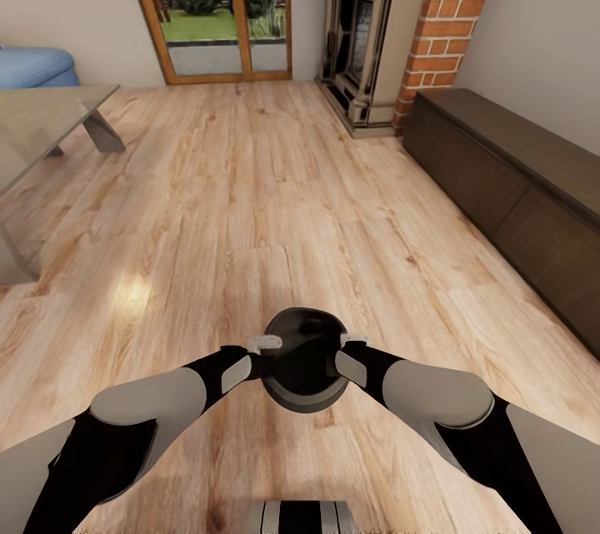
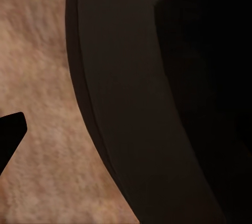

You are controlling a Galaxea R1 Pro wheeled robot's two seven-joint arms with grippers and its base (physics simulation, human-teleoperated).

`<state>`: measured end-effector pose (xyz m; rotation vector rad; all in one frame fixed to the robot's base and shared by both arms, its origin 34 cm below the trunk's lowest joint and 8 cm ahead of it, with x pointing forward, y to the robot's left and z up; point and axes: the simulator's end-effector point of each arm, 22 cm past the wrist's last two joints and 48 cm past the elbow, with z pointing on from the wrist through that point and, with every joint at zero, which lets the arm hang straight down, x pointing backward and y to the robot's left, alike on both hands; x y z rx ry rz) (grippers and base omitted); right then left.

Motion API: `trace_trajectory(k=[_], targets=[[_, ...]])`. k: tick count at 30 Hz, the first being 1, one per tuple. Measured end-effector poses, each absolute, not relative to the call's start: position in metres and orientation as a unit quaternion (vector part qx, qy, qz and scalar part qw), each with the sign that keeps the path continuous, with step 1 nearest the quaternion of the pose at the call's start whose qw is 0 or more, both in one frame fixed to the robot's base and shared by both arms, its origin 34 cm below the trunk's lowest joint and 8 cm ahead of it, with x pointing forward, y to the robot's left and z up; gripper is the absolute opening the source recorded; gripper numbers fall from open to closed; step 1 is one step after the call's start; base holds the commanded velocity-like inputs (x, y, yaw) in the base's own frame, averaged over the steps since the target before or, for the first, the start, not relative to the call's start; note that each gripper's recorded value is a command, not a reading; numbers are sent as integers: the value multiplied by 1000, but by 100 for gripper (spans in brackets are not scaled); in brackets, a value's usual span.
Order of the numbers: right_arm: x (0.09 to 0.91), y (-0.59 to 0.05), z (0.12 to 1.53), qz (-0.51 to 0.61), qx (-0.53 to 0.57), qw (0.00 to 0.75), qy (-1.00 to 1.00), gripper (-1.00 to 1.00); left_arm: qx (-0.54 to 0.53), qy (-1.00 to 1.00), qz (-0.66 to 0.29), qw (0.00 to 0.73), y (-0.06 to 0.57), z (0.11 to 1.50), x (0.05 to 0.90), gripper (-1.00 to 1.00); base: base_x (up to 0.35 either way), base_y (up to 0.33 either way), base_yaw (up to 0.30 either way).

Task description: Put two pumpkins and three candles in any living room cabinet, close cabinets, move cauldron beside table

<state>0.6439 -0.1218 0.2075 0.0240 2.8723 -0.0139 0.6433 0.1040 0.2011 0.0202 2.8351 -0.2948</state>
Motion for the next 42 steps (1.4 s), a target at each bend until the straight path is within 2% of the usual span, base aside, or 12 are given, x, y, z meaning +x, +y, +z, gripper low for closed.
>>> trace_trajectory(k=[12, 13, 34, 35, 42], targets=[[639, -122, 200, -5, 8, 127, 992, 100, -1, 985, -107, 139, 102, 194, 639, 100, 0, 0, 0], [639, -122, 200, -5, 8, 127, 992, -100, -1, 984, -107, 139, 102, 194, 639, 100, 0, 0, 0], [639, -123, 200, -6, 7, 127, 992, -100, 2, 985, -105, 138, 102, 194, 638, 100, 0, 0, 0], [639, -123, 200, -6, 7, 127, 992, -100, 2, 985, -105, 138, 102, 194, 638, -100, 0, 0, 0], [638, -123, 200, -6, 8, 126, 992, -100, -3, 985, -107, 137, 102, 194, 638, -100, 0, 0, 0]])
